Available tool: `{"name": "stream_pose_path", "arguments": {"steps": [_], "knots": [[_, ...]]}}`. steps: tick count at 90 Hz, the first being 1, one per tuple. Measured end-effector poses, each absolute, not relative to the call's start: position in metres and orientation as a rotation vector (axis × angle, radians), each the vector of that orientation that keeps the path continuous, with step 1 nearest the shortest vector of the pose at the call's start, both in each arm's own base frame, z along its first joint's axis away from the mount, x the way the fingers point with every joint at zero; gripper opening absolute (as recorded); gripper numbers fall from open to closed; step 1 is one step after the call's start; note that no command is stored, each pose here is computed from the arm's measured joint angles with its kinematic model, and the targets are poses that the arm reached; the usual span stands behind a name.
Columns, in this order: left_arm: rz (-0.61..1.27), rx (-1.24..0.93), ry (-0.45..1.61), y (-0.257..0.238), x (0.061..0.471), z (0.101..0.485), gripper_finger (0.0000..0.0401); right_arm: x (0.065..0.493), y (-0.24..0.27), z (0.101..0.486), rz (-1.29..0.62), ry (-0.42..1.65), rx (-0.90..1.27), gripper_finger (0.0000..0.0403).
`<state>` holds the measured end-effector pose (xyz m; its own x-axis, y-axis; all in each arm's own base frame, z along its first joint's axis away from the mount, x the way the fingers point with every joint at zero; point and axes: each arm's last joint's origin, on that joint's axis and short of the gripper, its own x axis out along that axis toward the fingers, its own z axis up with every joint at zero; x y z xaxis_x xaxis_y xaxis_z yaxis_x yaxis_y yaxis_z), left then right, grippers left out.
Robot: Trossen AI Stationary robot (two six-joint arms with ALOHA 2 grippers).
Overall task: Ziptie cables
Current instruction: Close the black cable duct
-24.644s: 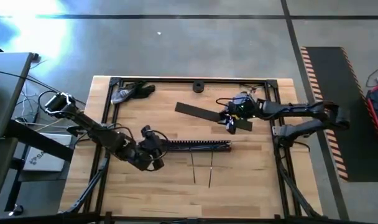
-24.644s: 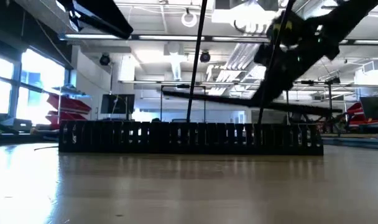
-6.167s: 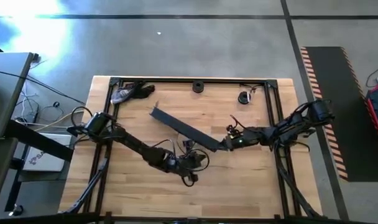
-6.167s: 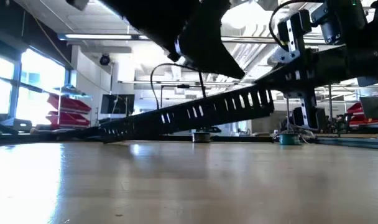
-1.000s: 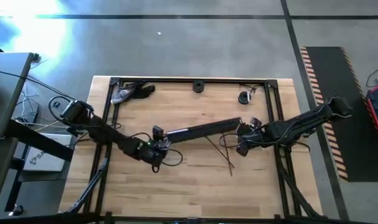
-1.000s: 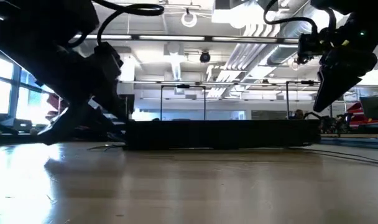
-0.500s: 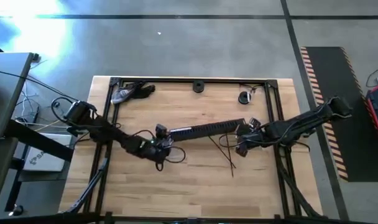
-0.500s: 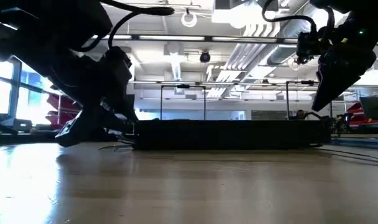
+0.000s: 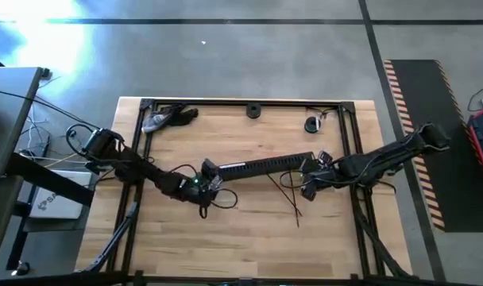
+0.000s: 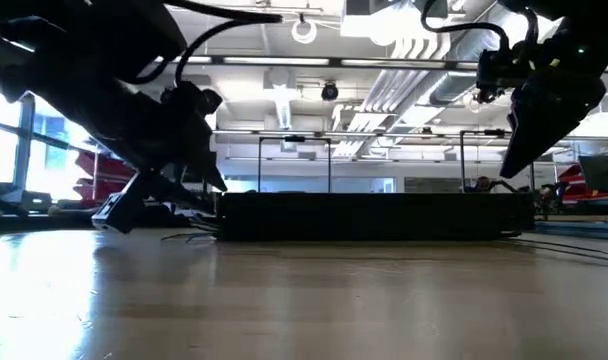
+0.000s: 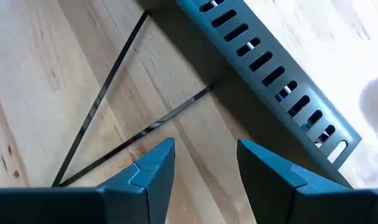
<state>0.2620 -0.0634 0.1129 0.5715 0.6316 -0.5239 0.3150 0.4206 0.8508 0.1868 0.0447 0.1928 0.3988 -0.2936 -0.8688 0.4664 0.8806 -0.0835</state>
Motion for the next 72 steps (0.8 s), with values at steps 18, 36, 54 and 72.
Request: {"name": "stream_pose_path", "arguments": {"steps": [18,36,54,72], "knots": [[0.208,1.089,0.945,-0.056,0.270,0.115,0.0132,0.187,0.045,0.193,-0.485,1.056,0.184,0.0158],[0.162,1.025,0.868,-0.058,0.276,0.118,0.0087,0.187,0.045,0.193,-0.489,1.054,0.191,0.0158],[0.182,0.892,0.795,-0.062,0.280,0.122,0.0013,0.187,0.045,0.193,-0.489,1.054,0.191,0.0158],[0.106,0.607,0.730,-0.067,0.282,0.122,0.0002,0.187,0.046,0.193,-0.453,1.077,0.220,0.0158]]}}
